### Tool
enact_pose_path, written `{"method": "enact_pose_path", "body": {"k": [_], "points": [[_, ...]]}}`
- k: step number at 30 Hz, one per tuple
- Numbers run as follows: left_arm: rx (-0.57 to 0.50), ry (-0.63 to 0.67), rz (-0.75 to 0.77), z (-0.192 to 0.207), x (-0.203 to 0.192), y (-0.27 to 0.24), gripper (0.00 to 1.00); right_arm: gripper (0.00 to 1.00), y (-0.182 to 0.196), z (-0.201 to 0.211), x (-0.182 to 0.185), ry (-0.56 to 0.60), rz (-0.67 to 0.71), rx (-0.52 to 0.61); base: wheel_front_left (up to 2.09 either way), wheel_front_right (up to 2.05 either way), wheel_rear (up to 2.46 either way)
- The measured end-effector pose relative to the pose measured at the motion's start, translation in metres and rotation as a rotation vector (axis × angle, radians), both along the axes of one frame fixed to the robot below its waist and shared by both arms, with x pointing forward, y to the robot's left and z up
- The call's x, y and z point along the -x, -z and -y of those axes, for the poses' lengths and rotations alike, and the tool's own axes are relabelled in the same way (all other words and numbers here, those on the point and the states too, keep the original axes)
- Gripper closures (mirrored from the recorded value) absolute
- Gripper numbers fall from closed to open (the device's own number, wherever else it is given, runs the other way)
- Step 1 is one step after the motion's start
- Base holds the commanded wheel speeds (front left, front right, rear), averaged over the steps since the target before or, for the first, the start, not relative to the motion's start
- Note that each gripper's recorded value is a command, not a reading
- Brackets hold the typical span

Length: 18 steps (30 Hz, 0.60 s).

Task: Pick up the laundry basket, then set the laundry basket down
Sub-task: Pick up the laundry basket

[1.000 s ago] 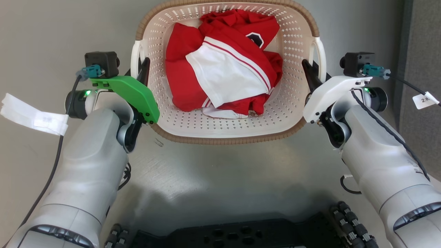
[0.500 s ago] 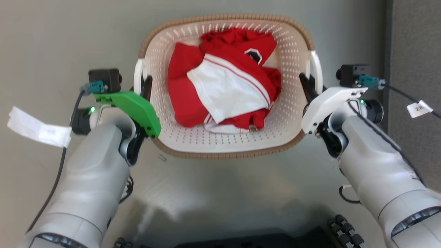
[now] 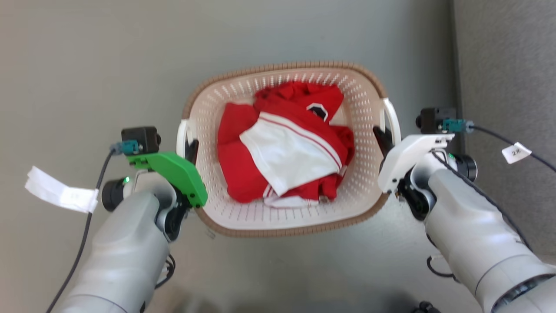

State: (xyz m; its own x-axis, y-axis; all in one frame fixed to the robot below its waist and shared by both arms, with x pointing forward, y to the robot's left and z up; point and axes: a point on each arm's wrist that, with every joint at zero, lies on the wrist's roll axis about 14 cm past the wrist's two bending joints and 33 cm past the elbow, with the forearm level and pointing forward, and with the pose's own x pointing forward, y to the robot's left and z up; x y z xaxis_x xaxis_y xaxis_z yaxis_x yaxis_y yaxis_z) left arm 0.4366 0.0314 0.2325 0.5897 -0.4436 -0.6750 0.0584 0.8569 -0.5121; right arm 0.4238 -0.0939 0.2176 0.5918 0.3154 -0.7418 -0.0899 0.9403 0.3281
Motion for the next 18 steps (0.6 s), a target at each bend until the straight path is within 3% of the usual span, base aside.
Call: {"method": "enact_pose_path", "body": {"k": [18], "points": [[-0.014, 0.002, 0.002, -0.009, 0.041, -0.053, 1.0, 1.0, -0.053, -0.011, 0.044, -0.013, -0.021, -0.038, 0.0, 0.0, 0.0]]}}
